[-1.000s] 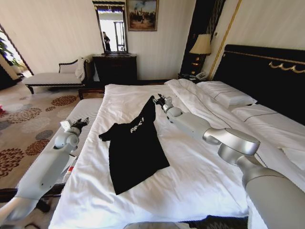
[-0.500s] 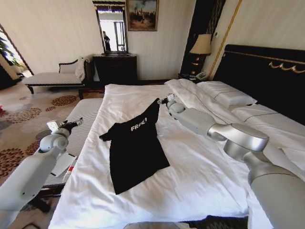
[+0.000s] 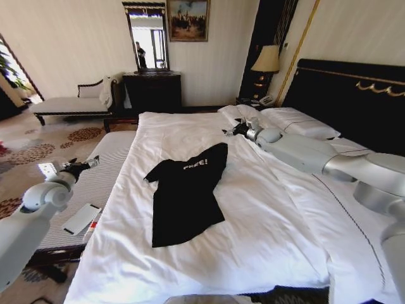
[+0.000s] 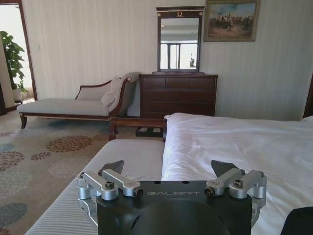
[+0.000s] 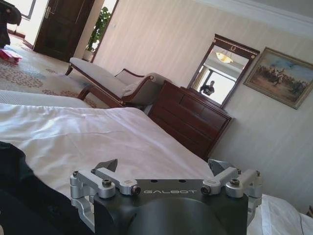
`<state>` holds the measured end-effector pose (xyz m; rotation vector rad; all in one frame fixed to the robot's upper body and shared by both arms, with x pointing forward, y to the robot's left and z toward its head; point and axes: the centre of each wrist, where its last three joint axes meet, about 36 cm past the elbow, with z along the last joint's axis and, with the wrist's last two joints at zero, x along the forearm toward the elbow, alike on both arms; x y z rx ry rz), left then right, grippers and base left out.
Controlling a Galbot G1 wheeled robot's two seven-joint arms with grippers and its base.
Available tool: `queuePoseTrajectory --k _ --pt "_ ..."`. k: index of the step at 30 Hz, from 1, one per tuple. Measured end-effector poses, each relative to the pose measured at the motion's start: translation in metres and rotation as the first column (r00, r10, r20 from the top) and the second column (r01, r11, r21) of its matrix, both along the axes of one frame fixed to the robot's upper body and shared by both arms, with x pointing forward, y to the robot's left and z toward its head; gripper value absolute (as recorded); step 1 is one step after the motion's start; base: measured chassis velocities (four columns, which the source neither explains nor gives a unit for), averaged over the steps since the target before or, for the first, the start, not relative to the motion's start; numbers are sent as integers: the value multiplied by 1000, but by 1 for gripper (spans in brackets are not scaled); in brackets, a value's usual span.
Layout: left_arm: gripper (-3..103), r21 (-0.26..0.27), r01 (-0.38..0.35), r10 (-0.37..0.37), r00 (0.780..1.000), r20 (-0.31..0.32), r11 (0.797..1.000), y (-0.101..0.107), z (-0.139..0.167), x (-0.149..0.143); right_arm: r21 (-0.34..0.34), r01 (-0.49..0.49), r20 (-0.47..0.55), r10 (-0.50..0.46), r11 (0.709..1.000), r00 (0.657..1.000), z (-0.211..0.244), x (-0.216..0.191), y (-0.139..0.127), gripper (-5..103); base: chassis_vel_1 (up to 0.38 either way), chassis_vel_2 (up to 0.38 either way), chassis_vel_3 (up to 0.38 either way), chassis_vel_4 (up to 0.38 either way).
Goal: Fold the clothes on the bed.
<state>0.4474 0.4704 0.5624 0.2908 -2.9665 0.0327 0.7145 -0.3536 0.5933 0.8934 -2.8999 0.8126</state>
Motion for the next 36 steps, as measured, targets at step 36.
queuePoseTrajectory --k 36 --pt "100 68 -138 136 990 29 988 55 -62 -71 321 461 99 -513 827 853 36 -180 -143 100 0 0 0 0"
